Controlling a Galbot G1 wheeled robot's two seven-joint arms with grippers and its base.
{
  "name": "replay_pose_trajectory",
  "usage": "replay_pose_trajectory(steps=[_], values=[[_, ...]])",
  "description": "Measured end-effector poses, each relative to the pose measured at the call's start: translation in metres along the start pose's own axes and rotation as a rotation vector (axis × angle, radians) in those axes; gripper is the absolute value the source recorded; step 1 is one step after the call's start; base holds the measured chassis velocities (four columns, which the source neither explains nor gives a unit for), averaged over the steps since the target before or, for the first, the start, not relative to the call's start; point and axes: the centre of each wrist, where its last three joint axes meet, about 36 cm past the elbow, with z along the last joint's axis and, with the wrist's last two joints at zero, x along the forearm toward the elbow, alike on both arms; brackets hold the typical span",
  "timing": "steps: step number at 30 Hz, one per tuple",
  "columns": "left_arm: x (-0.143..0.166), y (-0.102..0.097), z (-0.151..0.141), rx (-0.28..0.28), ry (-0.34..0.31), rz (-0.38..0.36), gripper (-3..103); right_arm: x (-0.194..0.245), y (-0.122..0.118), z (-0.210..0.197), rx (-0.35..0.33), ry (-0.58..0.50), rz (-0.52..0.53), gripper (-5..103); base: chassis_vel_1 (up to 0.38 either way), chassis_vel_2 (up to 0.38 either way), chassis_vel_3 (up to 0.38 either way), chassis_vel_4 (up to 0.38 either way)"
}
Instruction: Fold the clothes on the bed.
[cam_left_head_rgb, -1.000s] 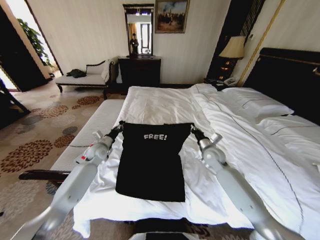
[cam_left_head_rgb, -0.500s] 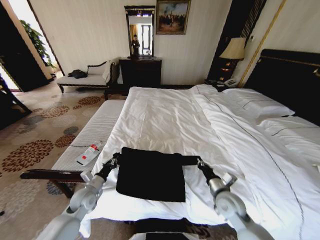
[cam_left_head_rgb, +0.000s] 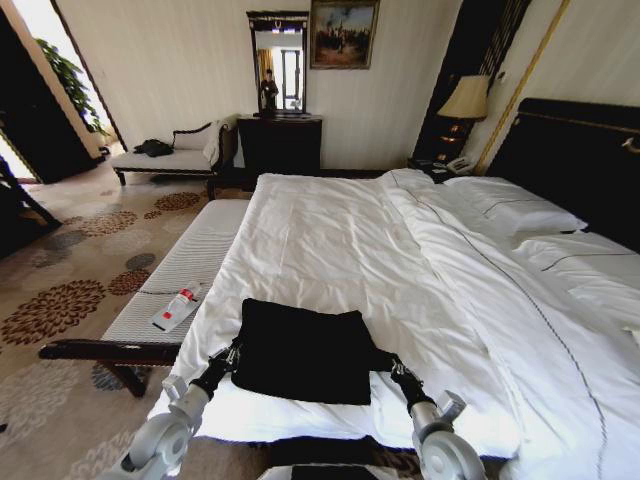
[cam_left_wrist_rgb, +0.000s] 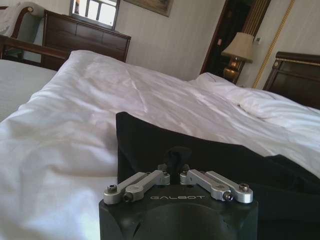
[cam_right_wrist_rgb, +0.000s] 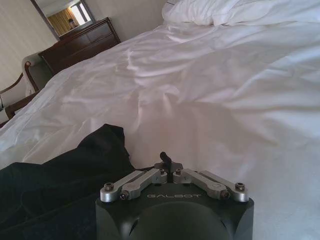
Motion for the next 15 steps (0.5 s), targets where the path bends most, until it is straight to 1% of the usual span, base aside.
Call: replay_pose_trajectory(steps=[1, 3, 4, 5, 6, 8, 9, 10, 11, 12, 13, 14, 15], values=[[0.000, 0.000, 0.000, 0.000, 0.000, 0.000, 3, 0.000, 0.000, 0.000, 0.000, 0.000, 0.000, 0, 0.000, 0.000, 0.000, 0.000], [0.005, 0.003, 0.001, -0.027, 0.012, -0.006, 3, -0.002, 0.002, 0.001, 0.018, -0.012, -0.007, 0, 0.000, 0.000, 0.000, 0.000], [0.007, 0.003, 0.000, -0.039, 0.015, -0.014, 0, -0.002, 0.003, 0.000, 0.024, -0.018, -0.011, -2, 0.000, 0.000, 0.000, 0.000], [0.008, 0.003, 0.000, -0.047, 0.015, -0.016, 3, -0.001, 0.005, -0.001, 0.027, -0.023, -0.018, 3, 0.000, 0.000, 0.000, 0.000], [0.008, 0.003, 0.000, -0.047, 0.015, -0.016, 3, -0.001, 0.005, -0.001, 0.027, -0.023, -0.018, 3, 0.000, 0.000, 0.000, 0.000], [0.017, 0.003, -0.007, -0.109, -0.006, -0.015, 14, 0.006, 0.012, -0.013, 0.025, -0.049, -0.053, 14, 0.000, 0.000, 0.000, 0.000], [0.020, 0.004, -0.008, -0.119, -0.012, -0.013, 14, 0.007, 0.013, -0.016, 0.022, -0.054, -0.057, 14, 0.000, 0.000, 0.000, 0.000], [0.027, 0.005, -0.010, -0.139, -0.026, -0.005, 19, 0.012, 0.015, -0.024, 0.016, -0.066, -0.071, 19, 0.000, 0.000, 0.000, 0.000], [0.027, 0.005, -0.010, -0.139, -0.026, -0.005, 19, 0.012, 0.015, -0.024, 0.016, -0.066, -0.071, 19, 0.000, 0.000, 0.000, 0.000], [0.042, 0.007, -0.017, -0.163, -0.054, 0.006, 24, 0.021, 0.020, -0.041, -0.005, -0.091, -0.093, 25, 0.000, 0.000, 0.000, 0.000], [0.049, 0.008, -0.022, -0.178, -0.076, 0.016, 30, 0.025, 0.023, -0.051, -0.025, -0.106, -0.097, 30, 0.000, 0.000, 0.000, 0.000], [0.051, 0.009, -0.027, -0.187, -0.093, 0.023, 34, 0.027, 0.025, -0.059, -0.046, -0.115, -0.097, 35, 0.000, 0.000, 0.000, 0.000], [0.052, 0.010, -0.037, -0.198, -0.134, 0.037, 40, 0.027, 0.029, -0.073, -0.085, -0.132, -0.092, 41, 0.000, 0.000, 0.000, 0.000]])
